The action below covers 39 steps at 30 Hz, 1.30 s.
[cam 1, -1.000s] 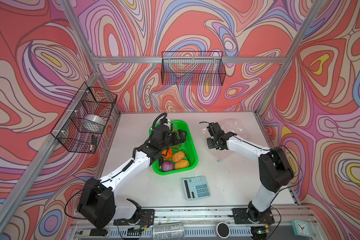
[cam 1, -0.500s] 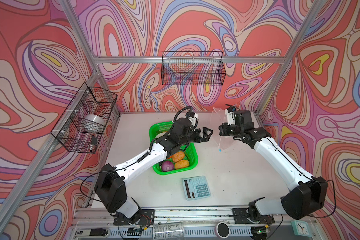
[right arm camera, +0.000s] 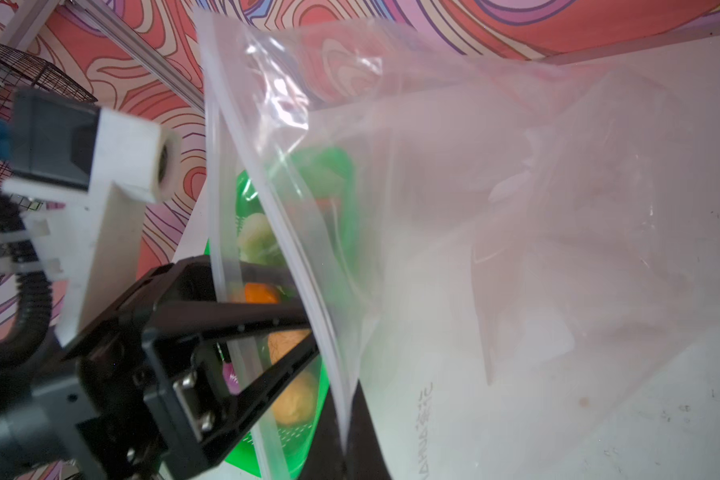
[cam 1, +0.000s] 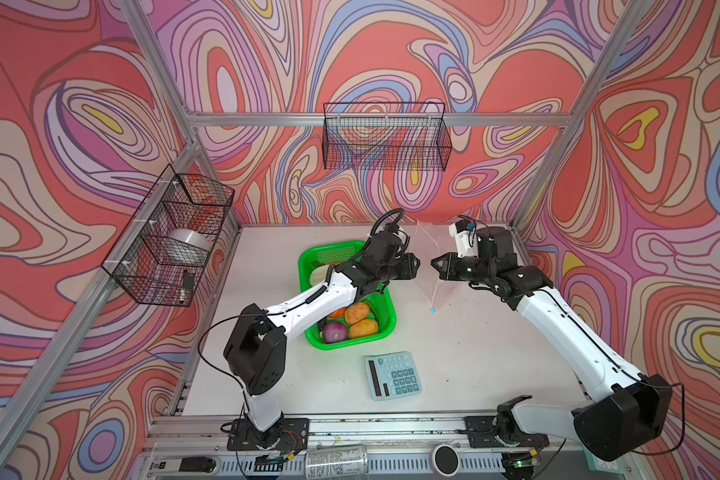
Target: Place the food in the zip-top bag and seal the zipper
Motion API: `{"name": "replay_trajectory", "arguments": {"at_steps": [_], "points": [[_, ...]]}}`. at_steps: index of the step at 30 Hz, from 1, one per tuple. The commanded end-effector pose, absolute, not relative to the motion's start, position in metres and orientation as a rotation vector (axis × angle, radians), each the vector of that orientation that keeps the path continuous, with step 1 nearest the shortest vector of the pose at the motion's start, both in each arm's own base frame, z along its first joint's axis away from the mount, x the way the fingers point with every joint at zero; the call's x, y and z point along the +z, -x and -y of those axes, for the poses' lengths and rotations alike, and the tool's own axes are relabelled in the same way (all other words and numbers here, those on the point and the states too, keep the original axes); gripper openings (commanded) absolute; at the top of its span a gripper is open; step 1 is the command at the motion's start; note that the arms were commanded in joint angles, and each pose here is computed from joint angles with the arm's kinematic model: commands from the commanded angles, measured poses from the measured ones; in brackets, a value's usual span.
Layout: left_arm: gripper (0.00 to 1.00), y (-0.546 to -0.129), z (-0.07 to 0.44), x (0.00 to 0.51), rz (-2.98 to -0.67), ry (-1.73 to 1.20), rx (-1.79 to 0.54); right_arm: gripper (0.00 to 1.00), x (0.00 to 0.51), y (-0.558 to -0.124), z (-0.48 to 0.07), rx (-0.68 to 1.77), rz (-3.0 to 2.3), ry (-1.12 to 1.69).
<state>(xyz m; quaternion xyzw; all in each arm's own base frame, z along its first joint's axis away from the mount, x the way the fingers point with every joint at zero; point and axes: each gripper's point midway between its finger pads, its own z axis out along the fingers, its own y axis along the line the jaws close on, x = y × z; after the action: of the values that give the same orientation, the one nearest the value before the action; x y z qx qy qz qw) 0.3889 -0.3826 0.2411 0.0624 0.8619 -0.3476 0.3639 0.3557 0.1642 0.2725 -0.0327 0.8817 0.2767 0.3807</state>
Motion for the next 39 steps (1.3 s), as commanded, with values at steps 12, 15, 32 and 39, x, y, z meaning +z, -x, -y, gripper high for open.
{"name": "replay_trajectory", "arguments": {"at_steps": [12,15,32,39], "points": [[0.0,-0.379,0.349,0.229,-2.29,-0.233,-0.647,0.0,0.338,-0.356,-0.079,0.129,-2.16,-0.062],[0.0,-0.375,0.351,0.219,-2.317,-0.242,-0.668,0.0,0.332,-0.357,-0.094,0.236,-2.169,-0.04],[0.64,-0.365,0.307,0.231,-2.314,-0.246,-0.482,0.0,0.26,-0.381,-0.156,0.644,-2.267,-0.067],[0.8,-0.35,0.262,0.268,-2.266,-0.237,-0.438,0.0,0.254,-0.391,-0.168,0.73,-2.279,-0.105]]}}
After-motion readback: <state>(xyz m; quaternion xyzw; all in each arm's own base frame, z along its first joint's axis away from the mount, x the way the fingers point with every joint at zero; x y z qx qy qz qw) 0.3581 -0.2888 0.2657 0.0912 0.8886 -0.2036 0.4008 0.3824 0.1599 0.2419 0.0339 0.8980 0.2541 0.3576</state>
